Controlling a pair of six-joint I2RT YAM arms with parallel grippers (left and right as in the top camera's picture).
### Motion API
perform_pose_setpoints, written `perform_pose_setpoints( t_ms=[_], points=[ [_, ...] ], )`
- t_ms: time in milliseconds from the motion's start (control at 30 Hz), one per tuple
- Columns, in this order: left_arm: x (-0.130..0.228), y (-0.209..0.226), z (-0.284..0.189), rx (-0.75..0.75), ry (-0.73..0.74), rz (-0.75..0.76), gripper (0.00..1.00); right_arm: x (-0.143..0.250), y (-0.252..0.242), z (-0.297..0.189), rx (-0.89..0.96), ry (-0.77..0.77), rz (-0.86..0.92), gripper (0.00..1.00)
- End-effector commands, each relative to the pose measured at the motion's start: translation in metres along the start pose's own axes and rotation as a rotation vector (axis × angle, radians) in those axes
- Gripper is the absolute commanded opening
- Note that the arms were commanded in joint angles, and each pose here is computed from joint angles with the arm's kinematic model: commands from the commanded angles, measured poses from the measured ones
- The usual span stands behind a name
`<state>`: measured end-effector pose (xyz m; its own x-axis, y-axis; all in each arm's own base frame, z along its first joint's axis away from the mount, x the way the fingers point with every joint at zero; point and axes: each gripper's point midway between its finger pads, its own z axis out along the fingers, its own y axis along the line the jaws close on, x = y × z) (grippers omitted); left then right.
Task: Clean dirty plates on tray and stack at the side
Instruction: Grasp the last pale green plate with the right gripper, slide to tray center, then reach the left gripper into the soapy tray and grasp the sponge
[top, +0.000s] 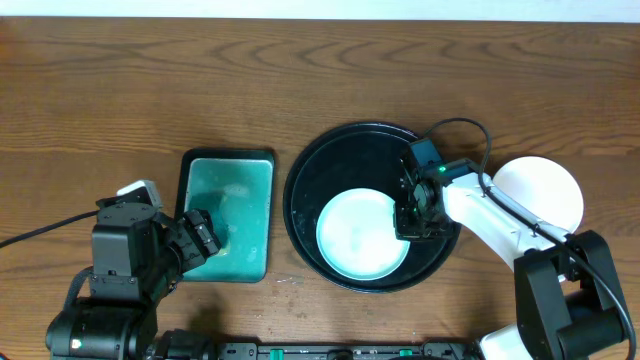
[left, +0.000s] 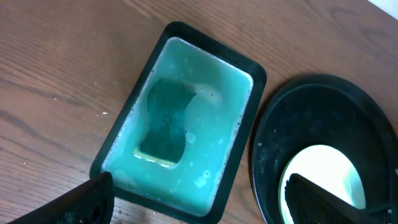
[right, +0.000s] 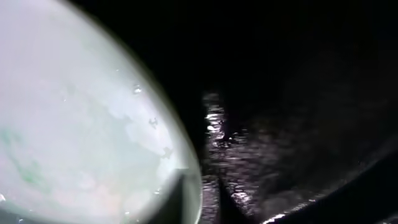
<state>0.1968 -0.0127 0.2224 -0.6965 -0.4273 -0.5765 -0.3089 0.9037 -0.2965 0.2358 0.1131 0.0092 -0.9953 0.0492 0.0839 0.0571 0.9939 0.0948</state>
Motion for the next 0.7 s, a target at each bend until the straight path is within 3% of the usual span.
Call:
perform_pose_setpoints(
  t_ms=[0, 133, 267, 533, 567, 667],
  points=[
    [-0.006, -0.003, -0.006, 0.01, -0.02, 0.001, 0.88, -0.005, -0.014, 0.002, 0.02, -0.013, 0.115, 0.38],
    [-0.007, -0.003, -0.006, 0.011, -0.022, 0.001, 0.88, -0.02, -0.004, -0.012, -0.067, -0.063, 0.13, 0.4],
    [-0.008, -0.003, -0.003, 0.012, -0.024, 0.001, 0.88, -0.033, 0.006, -0.044, -0.129, -0.184, 0.036, 0.4],
    [0.019, 0.022, 0.05, -0.135, 0.11, 0.012, 0.88, -0.035, 0.014, -0.102, -0.193, -0.384, -0.058, 0.41],
    [0.021, 0.028, 0.059, -0.171, 0.119, 0.016, 0.98, -0.034, 0.015, -0.107, -0.199, -0.4, -0.061, 0.42],
    [0.025, 0.037, 0.088, -0.24, 0.173, 0.027, 0.98, -0.033, 0.015, -0.113, -0.204, -0.415, -0.062, 0.42]
  ],
)
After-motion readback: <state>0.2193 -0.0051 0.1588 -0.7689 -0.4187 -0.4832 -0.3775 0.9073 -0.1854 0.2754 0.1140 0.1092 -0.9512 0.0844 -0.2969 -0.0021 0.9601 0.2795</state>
